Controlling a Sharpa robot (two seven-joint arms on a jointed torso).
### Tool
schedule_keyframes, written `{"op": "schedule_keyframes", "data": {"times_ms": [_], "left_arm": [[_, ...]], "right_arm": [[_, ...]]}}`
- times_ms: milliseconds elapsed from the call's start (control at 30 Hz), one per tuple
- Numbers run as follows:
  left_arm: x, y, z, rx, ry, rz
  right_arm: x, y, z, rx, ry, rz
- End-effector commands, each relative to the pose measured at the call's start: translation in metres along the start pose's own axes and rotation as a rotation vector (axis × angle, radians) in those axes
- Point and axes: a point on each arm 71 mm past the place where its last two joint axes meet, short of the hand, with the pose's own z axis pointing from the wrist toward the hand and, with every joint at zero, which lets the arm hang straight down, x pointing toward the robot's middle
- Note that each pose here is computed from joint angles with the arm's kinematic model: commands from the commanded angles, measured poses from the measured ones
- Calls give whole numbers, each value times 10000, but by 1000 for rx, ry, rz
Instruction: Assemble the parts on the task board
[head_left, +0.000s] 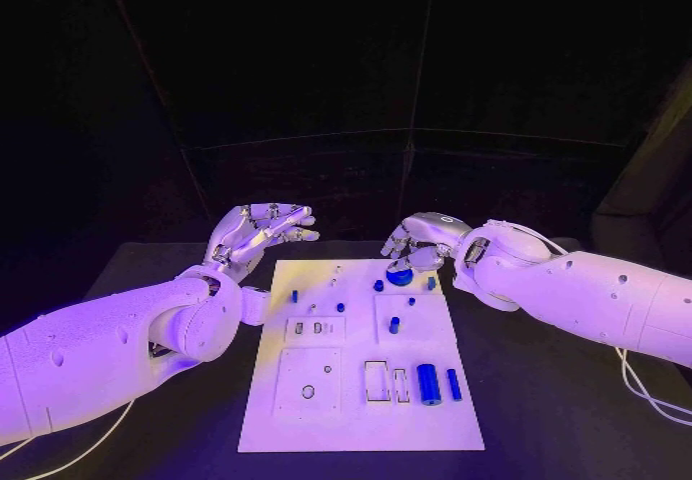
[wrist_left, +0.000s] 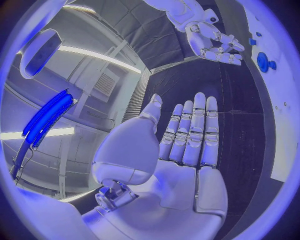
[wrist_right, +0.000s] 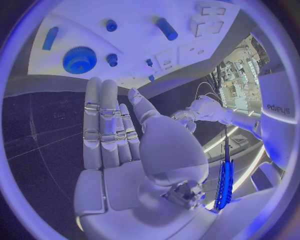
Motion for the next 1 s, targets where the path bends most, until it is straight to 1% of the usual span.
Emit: {"op": "schedule_keyframes", "data": {"times_ms": [33,233,367,767,1000], "left_arm": [[74,-30,-2,21,59,-10],[138,-43,-14,18,79,-25],[161,-50,-22,17,84,-32],[168,-61,-38,10,80,-39],[180,-64,-42,6,83,-44]], "right_arm": [[37,8,27,13,69,-146],[72,58,96,10,94,-177],[92,81,143,11,105,-187],[124,105,223,15,120,-195],[148,119,259,16,139,-195]]}}
